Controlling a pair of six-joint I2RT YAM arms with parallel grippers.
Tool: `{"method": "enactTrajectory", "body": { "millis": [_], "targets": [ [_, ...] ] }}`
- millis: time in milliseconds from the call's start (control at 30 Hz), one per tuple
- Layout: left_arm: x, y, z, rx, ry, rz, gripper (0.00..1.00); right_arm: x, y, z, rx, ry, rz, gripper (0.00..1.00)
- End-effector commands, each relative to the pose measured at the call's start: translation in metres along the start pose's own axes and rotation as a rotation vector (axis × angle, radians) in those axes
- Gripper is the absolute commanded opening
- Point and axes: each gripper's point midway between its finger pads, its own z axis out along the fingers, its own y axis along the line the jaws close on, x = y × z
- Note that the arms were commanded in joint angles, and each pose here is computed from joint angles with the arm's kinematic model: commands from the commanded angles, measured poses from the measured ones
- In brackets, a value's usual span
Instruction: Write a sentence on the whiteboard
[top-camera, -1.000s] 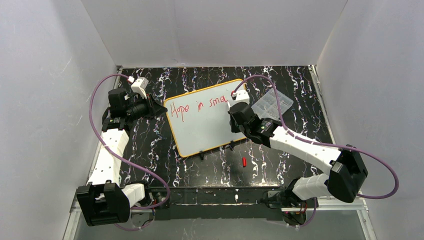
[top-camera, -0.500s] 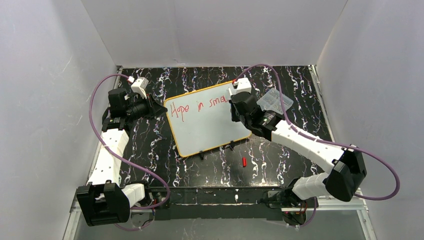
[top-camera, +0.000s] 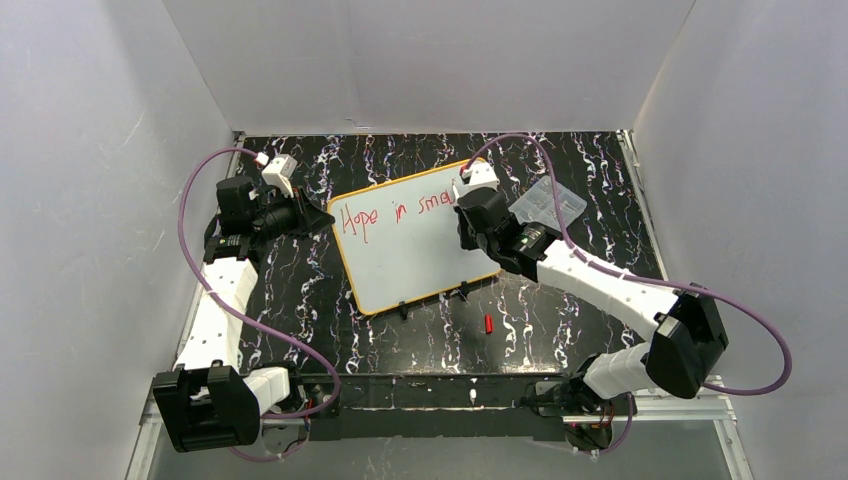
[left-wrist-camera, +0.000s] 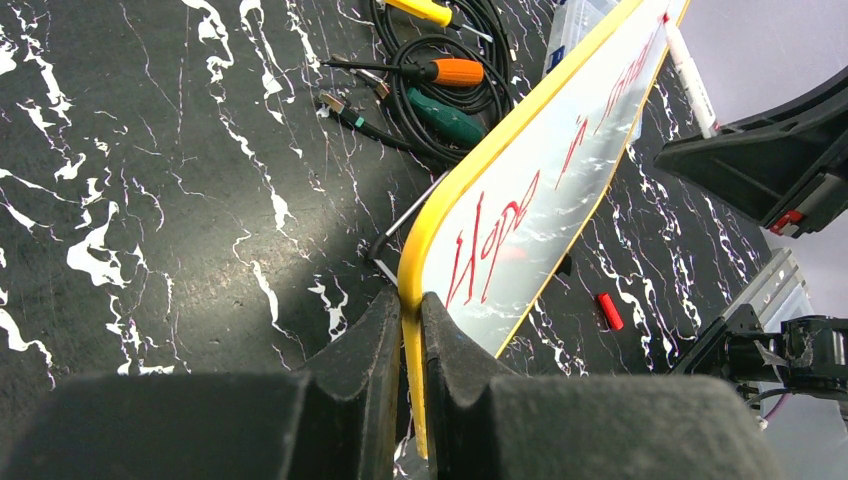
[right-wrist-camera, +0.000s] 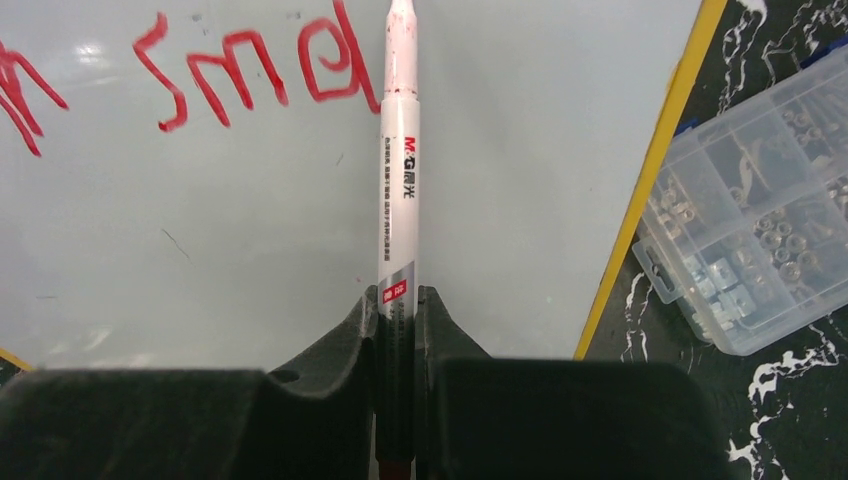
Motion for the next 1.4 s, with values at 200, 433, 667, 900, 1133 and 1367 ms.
{"method": "enactTrajectory", "body": {
  "millis": [200,433,667,900,1133,1367],
  "targets": [
    [-0.005,-0.013,-0.005,0.043,-0.021,0.043,0.0,0.041,-0.001,-0.009,-0.044,0.082,0.086,0.01],
    [-0.005,-0.014,-0.006,0.044,-0.022,0.044,0.0,0.038,-0.007,-0.013,-0.013,0.065,0.088,0.01],
    [-0.005,-0.013,-0.005,0.04,-0.022,0.045,0.0,-0.014,-0.016,-0.025,0.046,-0.053,0.039,0.01],
    [-0.004,-0.012,-0.005,0.04,-0.019,0.042,0.0,-0.042,-0.019,-0.023,0.059,-0.103,0.012,0.01],
    [-0.004,-0.012,-0.004,0.041,-0.018,0.042,0.0,-0.04,-0.017,-0.012,0.041,-0.078,-0.001,0.01],
    [-0.005,-0.012,-0.004,0.043,-0.018,0.044,0.0,-0.032,-0.019,-0.007,0.042,-0.05,-0.008,0.01]
  ]
}}
